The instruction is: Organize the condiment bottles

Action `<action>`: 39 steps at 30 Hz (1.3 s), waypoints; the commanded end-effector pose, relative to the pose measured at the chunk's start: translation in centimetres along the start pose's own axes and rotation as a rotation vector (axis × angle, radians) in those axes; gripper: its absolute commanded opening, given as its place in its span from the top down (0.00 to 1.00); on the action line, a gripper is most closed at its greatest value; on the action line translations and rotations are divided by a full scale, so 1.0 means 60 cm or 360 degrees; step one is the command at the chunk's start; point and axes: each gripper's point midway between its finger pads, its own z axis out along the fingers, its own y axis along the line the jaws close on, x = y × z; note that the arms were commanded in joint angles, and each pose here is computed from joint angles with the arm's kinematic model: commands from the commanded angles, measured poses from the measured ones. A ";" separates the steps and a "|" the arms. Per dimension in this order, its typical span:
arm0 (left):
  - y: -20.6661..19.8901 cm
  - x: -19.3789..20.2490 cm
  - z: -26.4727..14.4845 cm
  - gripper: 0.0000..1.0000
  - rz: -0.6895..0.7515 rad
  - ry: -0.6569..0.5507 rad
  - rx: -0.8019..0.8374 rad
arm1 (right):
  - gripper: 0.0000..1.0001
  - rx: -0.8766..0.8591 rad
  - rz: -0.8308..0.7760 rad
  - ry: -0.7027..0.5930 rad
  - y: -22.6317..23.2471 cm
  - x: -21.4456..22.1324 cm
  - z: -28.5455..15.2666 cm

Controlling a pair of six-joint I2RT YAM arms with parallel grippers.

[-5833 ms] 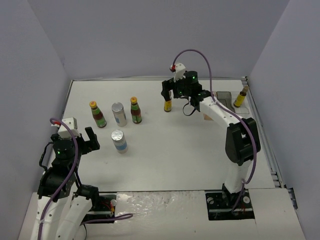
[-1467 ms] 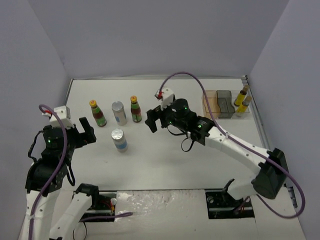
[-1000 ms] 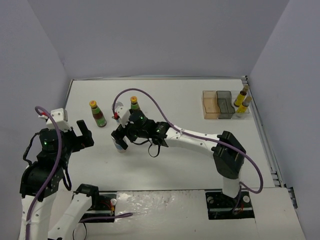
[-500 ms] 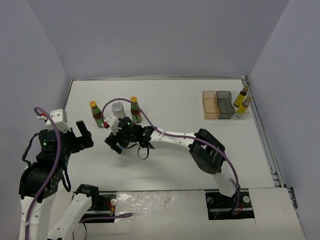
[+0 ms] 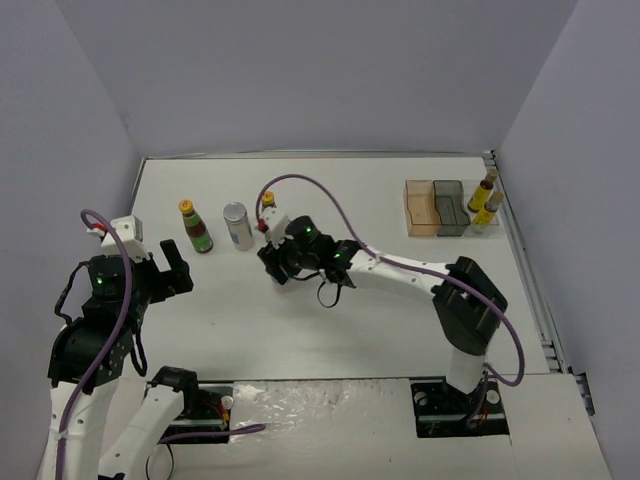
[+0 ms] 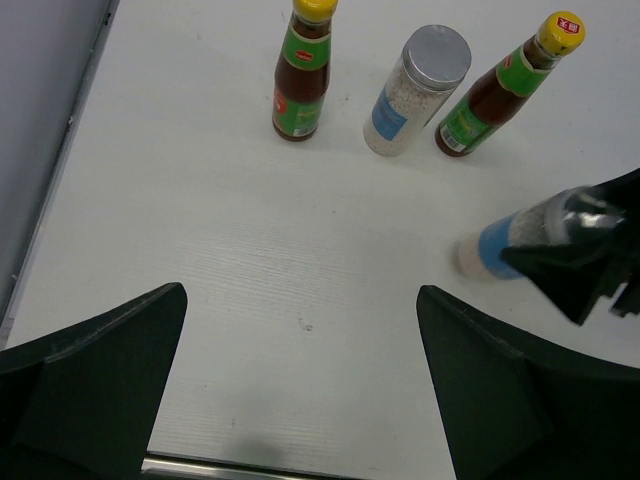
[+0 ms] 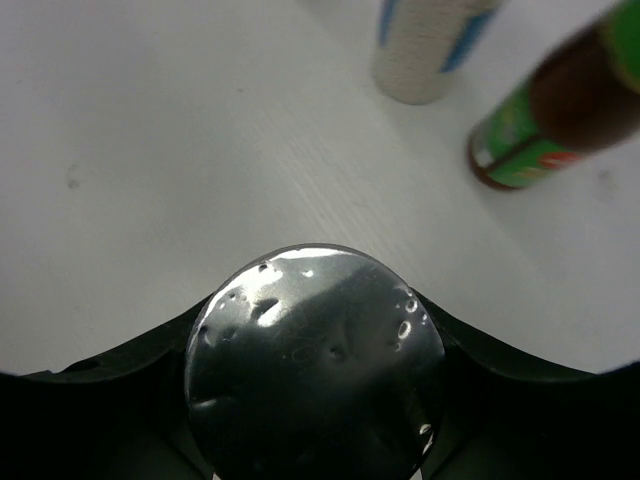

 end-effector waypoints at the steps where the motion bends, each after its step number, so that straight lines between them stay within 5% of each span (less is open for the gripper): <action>1: -0.026 -0.014 0.026 0.03 -0.0031 -0.0053 0.0094 | 1.00 0.0424 0.0130 -0.0374 -0.169 -0.126 -0.153; 8: -0.034 0.001 0.047 0.03 -0.0016 -0.0052 0.0138 | 1.00 0.1065 0.0392 -0.0462 -0.460 -0.094 -0.363; 16: -0.030 0.019 0.067 0.03 0.0017 -0.0103 0.0142 | 1.00 0.1436 0.0659 -0.0460 -0.681 -0.013 -0.486; 23: -0.023 0.033 0.074 0.03 0.0035 -0.0137 0.0129 | 1.00 0.1511 0.0745 -0.0404 -0.774 0.042 -0.480; 39: -0.021 0.034 0.077 0.03 0.0034 -0.0153 0.0124 | 1.00 0.1584 0.0767 -0.0380 -0.846 0.104 -0.429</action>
